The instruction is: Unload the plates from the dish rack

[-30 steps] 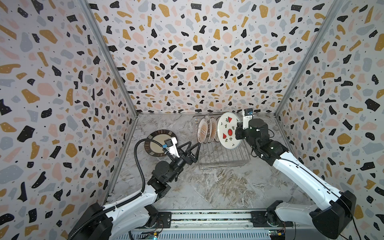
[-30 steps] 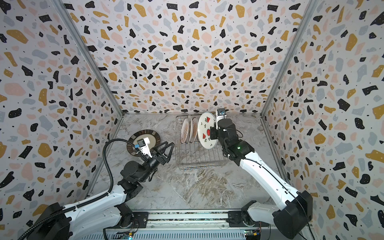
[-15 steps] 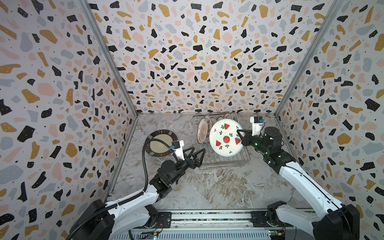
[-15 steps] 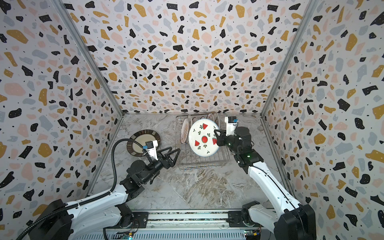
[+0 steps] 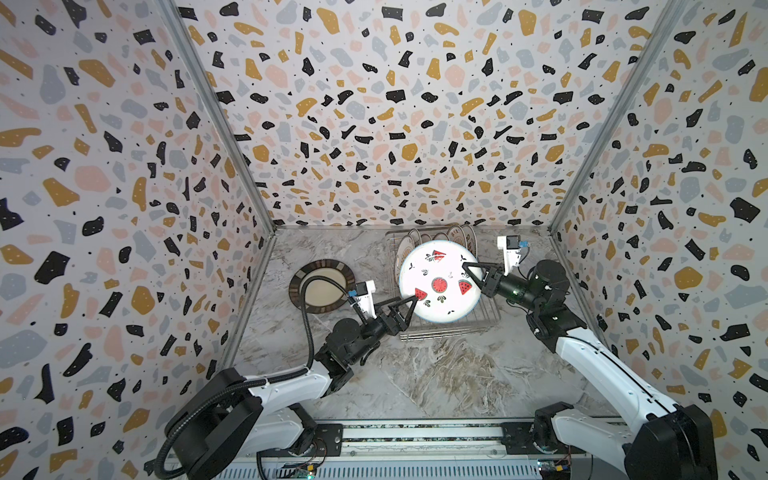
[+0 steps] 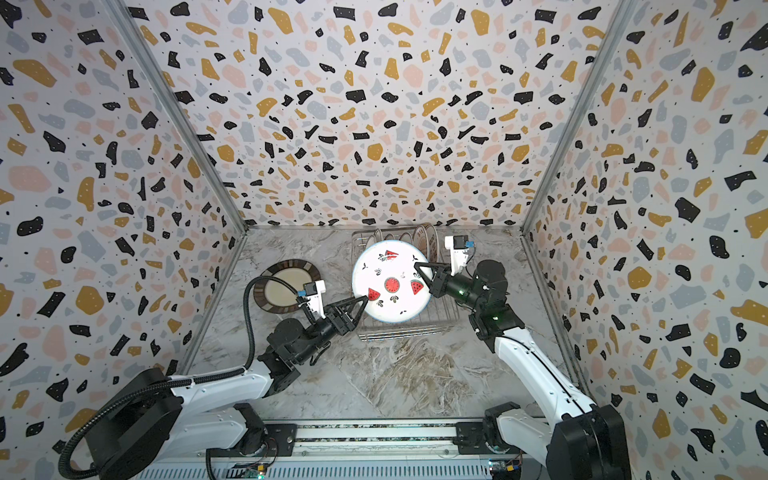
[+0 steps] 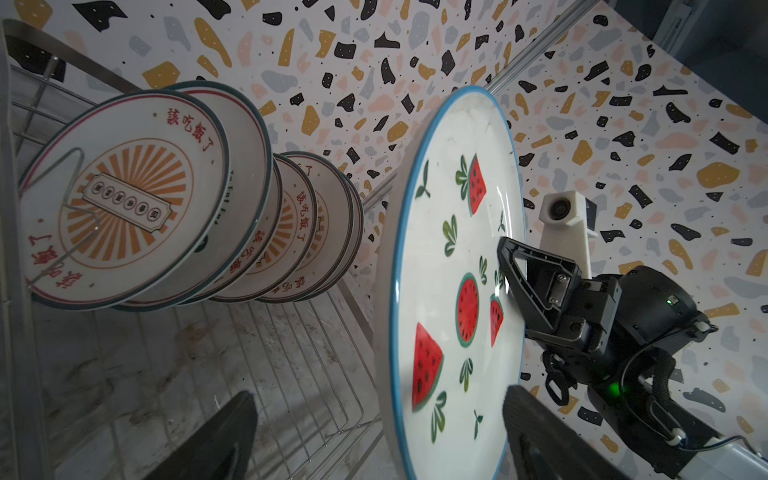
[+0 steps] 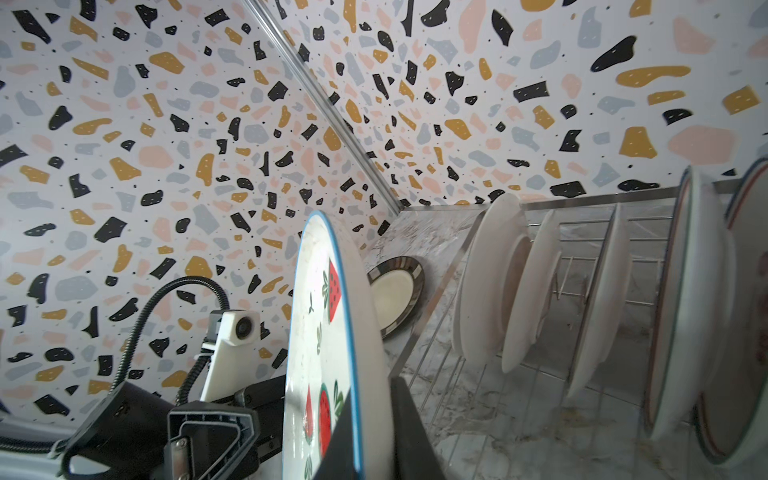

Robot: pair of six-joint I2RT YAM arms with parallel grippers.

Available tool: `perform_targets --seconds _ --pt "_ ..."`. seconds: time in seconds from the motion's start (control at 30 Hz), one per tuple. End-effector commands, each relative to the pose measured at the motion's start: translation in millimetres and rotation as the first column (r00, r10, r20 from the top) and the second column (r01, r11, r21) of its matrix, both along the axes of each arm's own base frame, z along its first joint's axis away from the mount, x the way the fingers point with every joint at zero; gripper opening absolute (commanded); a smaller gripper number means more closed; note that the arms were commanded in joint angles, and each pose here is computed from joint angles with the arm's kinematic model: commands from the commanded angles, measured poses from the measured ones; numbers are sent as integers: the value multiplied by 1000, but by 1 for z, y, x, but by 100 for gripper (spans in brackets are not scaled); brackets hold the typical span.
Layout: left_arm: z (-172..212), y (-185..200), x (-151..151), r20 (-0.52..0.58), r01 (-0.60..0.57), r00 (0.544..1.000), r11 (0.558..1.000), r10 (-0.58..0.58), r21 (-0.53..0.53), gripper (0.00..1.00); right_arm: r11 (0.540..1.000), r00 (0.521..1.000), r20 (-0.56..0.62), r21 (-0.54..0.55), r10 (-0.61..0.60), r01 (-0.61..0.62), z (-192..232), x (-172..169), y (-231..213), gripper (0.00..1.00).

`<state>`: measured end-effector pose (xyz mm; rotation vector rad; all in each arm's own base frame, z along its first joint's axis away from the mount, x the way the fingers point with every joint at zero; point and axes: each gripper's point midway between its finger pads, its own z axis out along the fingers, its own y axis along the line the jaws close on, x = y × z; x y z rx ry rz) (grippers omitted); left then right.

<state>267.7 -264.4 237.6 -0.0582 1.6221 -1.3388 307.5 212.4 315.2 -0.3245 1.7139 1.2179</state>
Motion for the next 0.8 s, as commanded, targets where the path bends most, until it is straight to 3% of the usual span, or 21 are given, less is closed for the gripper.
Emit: perform_targets --seconds 0.0,0.13,0.27,0.4,0.53,0.63,0.77 --pt "35 4 -5 62 -5 998 990 14 -143 93 990 982 169 96 87 -104 56 -28 3 5" --pt "38 4 -7 49 8 999 976 3 -216 83 991 983 168 100 76 -93 51 -28 1 5" --pt "30 4 2 -17 -31 999 978 29 -206 55 989 984 154 99 92 -108 45 -25 4 5" --pt "35 0 -2 -9 -1 1000 976 -1 -220 52 988 984 142 96 108 -122 40 -22 8 5" --pt "37 -10 -2 -13 29 999 976 -33 -215 34 989 987 118 88 107 -118 35 -15 9 5" --pt "36 -15 -1 -19 43 999 977 -48 -211 33 988 988 101 88 120 -129 32 -12 12 6" --pt "36 -18 -2 -27 63 997 967 -72 -246 19 986 987 83 89 137 -144 28 -8 16 6"
